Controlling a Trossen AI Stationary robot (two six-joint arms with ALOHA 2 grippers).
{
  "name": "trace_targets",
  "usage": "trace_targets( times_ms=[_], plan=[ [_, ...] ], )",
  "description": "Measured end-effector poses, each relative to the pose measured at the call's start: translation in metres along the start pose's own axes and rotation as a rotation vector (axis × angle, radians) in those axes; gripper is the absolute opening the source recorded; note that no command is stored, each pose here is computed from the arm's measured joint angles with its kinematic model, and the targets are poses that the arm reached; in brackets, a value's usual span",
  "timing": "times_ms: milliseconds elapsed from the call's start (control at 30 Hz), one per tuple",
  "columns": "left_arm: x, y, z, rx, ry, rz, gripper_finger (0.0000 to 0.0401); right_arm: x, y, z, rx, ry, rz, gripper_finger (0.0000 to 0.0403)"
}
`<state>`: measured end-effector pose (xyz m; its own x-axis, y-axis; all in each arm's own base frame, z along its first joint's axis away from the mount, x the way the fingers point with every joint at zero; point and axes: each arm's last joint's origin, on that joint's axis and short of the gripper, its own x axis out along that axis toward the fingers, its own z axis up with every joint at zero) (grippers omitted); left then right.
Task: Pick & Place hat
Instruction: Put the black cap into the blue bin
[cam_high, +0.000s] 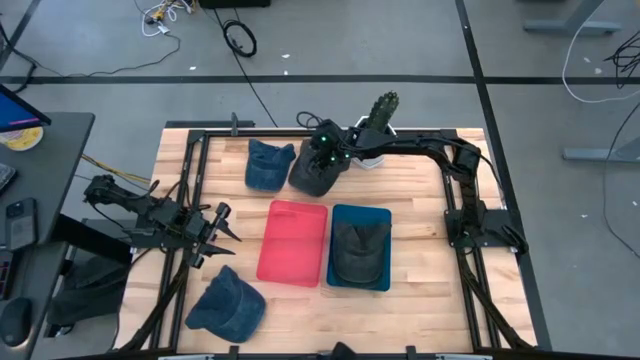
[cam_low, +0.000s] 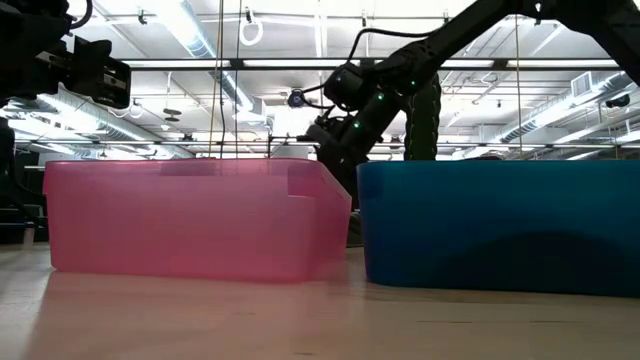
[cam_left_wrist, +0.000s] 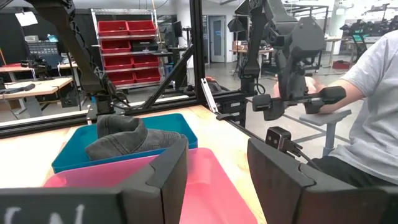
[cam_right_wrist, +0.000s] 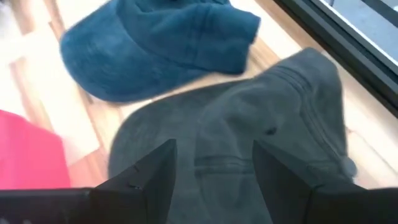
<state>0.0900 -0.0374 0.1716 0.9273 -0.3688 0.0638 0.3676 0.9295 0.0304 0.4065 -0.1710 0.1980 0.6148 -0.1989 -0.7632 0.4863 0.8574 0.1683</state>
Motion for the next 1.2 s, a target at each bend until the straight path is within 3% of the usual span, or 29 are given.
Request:
trace_targets(
  times_ms=[200,433,600,733,900,1200],
  plan=[
    [0.000,0.000,0.000,0.000,0.001,0.000,0.0170,0.003,-0.003,-0.008,-0.008,0.059,-0.086,0.0213],
    [0.000,0.000,0.000,0.000,0.000,0.000,0.0170,0.027,-0.005,-0.020,-0.041,0.110,-0.074,0.0213],
    [0.000,0.000,0.000,0.000,0.002,0.000,0.0170,0.027,-0.004,-0.020,-0.058,0.119,-0.081,0.0205],
    [0.000,0.000,0.000,0.000,0.001,0.000,0.0170,0.026,-0.006,-0.021,0.002,0.130,-0.084,0.0150],
    [0.000,0.000,0.000,0.000,0.000,0.000,0.0170,0.026,-0.009,-0.023,-0.003,0.156,-0.063,0.0018],
    [0.000,0.000,0.000,0.000,0.001,0.000,0.0170,0.006,-0.001,-0.016,-0.022,0.137,-0.028,0.0004]
  ],
)
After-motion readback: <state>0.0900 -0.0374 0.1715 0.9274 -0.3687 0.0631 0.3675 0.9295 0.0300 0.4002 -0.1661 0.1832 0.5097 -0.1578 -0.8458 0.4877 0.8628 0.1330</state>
